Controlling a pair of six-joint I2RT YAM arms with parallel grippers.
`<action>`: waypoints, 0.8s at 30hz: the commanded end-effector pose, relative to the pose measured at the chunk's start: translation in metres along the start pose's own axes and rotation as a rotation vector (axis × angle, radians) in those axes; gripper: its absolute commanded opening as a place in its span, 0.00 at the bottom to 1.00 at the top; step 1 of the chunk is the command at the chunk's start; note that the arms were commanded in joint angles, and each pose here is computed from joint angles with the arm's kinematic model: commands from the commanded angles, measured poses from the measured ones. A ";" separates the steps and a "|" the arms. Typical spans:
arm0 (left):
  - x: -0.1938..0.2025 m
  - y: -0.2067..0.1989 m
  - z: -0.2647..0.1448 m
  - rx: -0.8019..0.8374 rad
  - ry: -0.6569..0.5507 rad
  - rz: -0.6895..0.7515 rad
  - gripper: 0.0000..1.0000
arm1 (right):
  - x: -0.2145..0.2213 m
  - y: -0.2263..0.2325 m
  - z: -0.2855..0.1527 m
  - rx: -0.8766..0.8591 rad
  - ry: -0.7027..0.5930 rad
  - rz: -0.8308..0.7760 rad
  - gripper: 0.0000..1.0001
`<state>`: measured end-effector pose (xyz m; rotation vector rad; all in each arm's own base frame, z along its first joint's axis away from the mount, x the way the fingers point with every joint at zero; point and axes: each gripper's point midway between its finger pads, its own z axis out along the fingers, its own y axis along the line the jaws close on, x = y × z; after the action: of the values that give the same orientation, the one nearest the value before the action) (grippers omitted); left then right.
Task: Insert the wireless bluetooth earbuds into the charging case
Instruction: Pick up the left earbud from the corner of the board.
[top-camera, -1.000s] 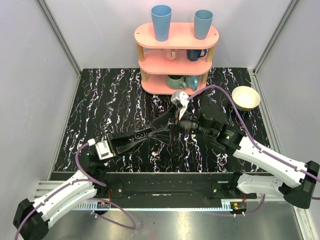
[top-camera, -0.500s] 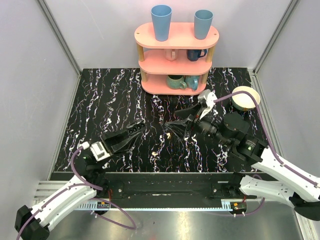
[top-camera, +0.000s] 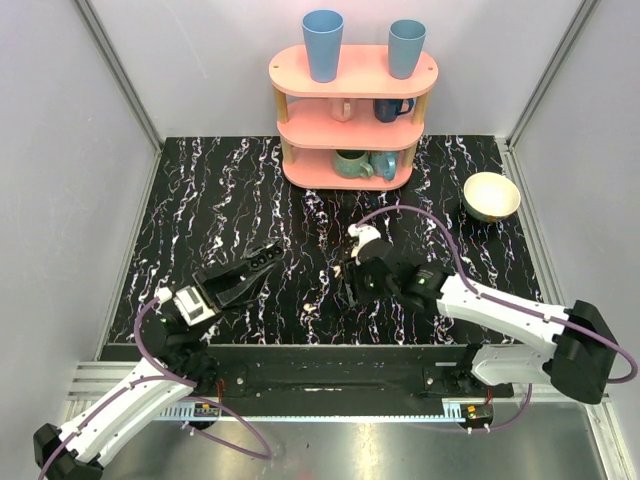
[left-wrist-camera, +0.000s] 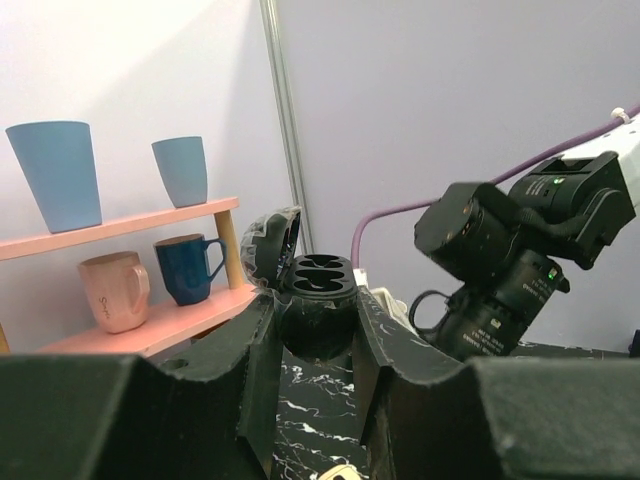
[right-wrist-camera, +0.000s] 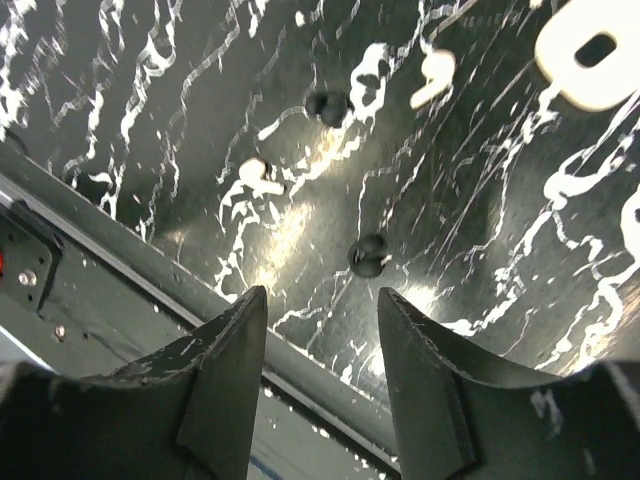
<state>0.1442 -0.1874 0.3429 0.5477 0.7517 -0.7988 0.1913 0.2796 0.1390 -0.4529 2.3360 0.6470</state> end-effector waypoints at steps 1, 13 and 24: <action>-0.024 0.007 0.004 -0.033 -0.052 0.031 0.00 | 0.023 0.017 0.008 -0.098 0.109 0.056 0.55; -0.022 0.007 0.003 -0.031 -0.052 0.030 0.00 | 0.048 0.032 0.035 -0.159 0.224 -0.138 0.45; -0.022 0.007 0.003 -0.029 -0.053 0.049 0.00 | 0.060 0.010 0.053 0.047 0.234 -0.268 0.39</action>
<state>0.1460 -0.1843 0.3412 0.5449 0.7602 -0.7719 0.1506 0.3062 0.0585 -0.8460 2.5104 0.5549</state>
